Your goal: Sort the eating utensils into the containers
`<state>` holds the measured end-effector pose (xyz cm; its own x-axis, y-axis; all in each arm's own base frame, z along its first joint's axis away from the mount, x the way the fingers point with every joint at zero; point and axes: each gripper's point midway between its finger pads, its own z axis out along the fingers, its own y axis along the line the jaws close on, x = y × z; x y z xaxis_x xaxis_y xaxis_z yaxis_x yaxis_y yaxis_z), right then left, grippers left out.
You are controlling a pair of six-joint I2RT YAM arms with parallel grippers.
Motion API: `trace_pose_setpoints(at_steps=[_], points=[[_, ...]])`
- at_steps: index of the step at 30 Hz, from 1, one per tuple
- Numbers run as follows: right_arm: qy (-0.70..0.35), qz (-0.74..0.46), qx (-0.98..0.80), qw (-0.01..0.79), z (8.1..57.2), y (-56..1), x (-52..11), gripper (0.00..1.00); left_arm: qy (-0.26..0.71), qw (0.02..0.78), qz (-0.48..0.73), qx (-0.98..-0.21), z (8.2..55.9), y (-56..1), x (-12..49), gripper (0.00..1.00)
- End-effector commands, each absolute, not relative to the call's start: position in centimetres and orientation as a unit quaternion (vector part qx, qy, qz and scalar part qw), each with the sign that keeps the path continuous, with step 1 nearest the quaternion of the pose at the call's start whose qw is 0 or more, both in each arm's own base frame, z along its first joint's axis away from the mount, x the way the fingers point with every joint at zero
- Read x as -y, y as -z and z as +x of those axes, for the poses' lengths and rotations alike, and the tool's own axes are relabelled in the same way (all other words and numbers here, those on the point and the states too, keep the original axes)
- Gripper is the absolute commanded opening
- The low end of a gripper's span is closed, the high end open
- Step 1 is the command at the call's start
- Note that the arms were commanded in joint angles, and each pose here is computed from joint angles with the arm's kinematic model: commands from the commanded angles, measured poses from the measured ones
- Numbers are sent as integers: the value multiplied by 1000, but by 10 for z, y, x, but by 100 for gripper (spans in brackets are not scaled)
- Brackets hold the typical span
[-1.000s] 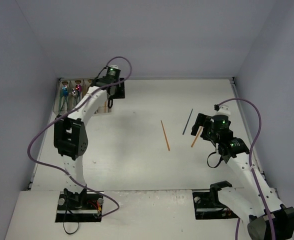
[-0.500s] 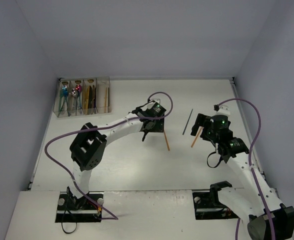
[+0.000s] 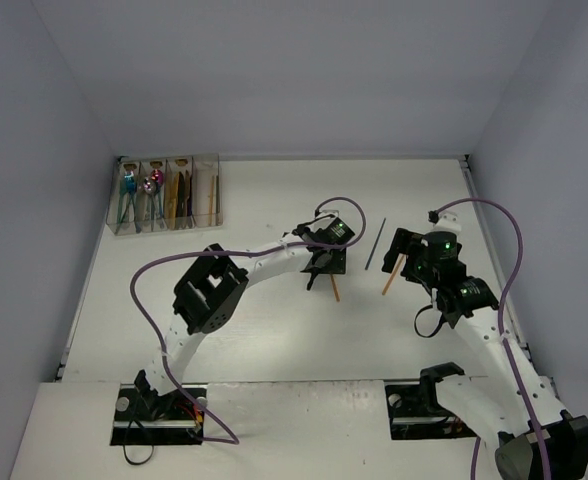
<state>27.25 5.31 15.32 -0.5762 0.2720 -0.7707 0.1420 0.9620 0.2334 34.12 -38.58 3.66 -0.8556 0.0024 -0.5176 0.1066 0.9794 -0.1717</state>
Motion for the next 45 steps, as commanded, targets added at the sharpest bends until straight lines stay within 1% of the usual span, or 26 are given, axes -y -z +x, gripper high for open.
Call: trace_pose_setpoints(at_steps=[1,8,15,17,20,23,26,31,34,41,45], points=[[-79,123,-872,467,279,-164,-53,100,86,293,21,-952,349,-56,387,59],[-79,122,-873,465,280,-163,-53,100,19,275,56,-960,340,-34,364,52],[-79,122,-873,466,280,-163,-53,100,-32,250,107,-962,328,-19,335,40],[-80,121,-872,467,280,-164,-54,100,-42,251,113,-960,330,-21,325,34],[-81,121,-872,466,280,-163,-54,100,-48,251,117,-960,333,-27,311,15],[-81,122,-873,466,280,-163,-54,100,-46,257,118,-958,340,-39,302,0],[-84,120,-873,466,279,-163,-55,100,-44,268,123,-955,347,-52,295,0],[-85,121,-871,468,279,-165,-55,100,-38,302,125,-944,367,-95,275,0],[-83,121,-872,467,279,-164,-54,100,-32,337,128,-932,383,-136,255,0],[-79,121,-877,459,281,-159,-54,100,-50,401,81,-911,444,-207,175,0],[-77,122,-878,456,281,-157,-54,100,-71,411,37,-908,487,-215,119,0]])
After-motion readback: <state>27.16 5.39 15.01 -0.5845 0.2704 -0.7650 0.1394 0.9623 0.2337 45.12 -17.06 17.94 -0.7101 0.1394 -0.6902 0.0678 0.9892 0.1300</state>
